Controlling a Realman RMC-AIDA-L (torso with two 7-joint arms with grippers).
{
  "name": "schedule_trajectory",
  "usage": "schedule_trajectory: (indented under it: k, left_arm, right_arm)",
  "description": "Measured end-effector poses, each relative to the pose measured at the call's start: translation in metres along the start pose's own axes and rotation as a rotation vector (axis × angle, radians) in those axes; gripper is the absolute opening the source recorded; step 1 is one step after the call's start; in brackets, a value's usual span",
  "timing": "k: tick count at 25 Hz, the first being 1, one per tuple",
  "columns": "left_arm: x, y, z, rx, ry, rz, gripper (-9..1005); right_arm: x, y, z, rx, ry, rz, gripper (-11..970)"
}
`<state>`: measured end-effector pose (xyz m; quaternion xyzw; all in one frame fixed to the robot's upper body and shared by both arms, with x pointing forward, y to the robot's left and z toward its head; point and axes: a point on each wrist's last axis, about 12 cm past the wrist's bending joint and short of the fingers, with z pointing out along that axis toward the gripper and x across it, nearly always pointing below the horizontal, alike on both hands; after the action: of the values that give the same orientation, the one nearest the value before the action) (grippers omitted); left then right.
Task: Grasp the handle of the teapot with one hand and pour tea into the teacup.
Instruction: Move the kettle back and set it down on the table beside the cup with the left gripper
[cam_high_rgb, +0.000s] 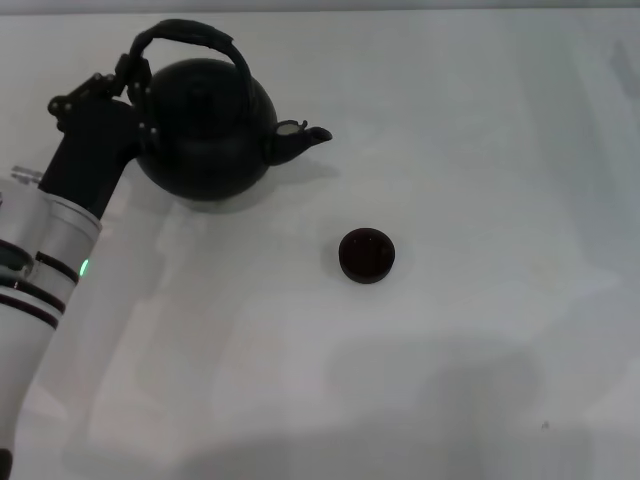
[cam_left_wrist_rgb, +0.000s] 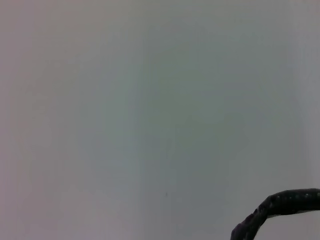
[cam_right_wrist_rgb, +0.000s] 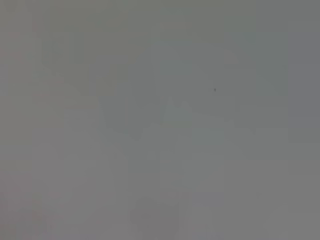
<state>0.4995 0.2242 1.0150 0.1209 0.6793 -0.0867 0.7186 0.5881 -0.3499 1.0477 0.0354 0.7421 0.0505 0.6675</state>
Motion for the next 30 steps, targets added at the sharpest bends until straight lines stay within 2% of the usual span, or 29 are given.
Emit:
schedule_trajectory:
  k: [5, 14, 20, 30]
  left_arm:
    - [0.004, 0.002, -0.002, -0.021, 0.025, -0.058, 122]
    - [0.011, 0.005, -0.001, -0.022, 0.093, -0.048, 132]
    - [0.014, 0.004, 0.003, -0.007, 0.126, -0.043, 139]
    - [0.017, 0.0, -0.001, 0.013, 0.147, -0.05, 150]
  right_arm:
    - [0.0, 0.0, 0.0, 0.0, 0.0, 0.0, 836]
    - [0.0, 0.0, 0.0, 0.0, -0.001, 0.0, 836]
    - [0.0, 0.0, 0.0, 0.0, 0.0, 0.0, 836]
    - [0.0, -0.001, 0.0, 0.001, -0.002, -0.001, 835]
